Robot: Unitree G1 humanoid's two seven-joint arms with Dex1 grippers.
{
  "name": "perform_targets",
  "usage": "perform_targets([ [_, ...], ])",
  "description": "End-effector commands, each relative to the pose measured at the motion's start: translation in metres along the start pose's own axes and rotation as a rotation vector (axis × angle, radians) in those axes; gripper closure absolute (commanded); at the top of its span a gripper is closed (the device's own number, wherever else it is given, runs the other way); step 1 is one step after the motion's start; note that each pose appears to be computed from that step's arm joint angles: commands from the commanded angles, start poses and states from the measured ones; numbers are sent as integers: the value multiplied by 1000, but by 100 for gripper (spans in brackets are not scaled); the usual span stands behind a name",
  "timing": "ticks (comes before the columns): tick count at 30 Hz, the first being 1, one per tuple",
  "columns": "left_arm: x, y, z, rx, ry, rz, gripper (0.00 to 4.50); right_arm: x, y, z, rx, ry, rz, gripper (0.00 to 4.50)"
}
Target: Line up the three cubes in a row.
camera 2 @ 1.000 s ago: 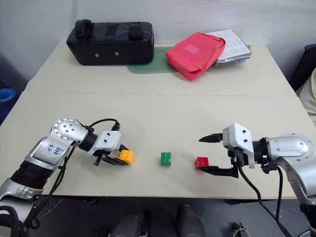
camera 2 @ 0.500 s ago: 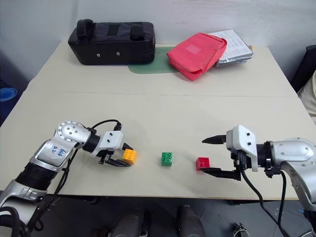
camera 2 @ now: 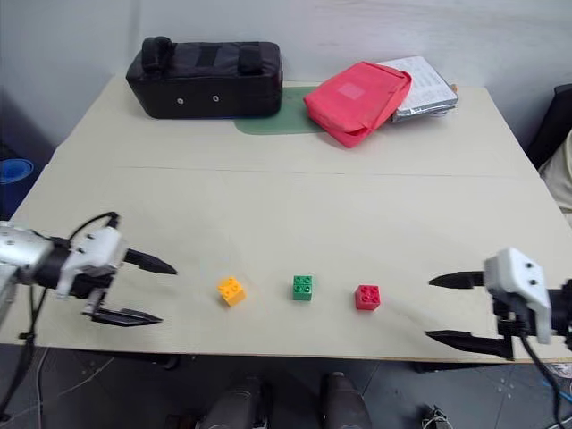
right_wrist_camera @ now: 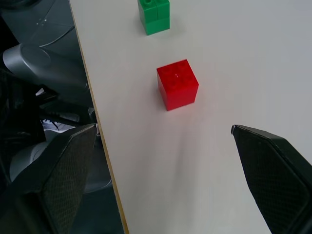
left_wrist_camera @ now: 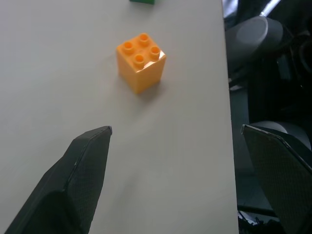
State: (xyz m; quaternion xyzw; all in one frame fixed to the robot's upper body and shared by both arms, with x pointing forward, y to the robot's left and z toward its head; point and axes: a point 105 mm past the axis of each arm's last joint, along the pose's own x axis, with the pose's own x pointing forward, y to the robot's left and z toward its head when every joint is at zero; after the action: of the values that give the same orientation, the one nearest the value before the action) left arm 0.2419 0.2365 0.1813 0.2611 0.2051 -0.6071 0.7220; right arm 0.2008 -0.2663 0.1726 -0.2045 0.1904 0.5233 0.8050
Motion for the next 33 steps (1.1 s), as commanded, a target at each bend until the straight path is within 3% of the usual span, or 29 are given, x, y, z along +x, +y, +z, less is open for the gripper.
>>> perform_targets([
  [1,-17,3,10,27,-26,59,1,-8,-5,5,-37,-11,-27,0],
  [9,21,6,10,56,-19,73,1,23,-8,18,-103,-63,19,0],
  [13,42,9,3,-42,-34,170,1,34,-3,34,-136,-103,49,0],
  [21,88,-20,0,-160,-64,198,1,57,13,64,-183,-162,138,0],
  [26,107,-11,-6,-211,-55,343,1,68,18,74,-211,-184,178,0],
  [33,127,-4,-5,-232,-89,398,1,70,18,79,-231,-181,193,0],
])
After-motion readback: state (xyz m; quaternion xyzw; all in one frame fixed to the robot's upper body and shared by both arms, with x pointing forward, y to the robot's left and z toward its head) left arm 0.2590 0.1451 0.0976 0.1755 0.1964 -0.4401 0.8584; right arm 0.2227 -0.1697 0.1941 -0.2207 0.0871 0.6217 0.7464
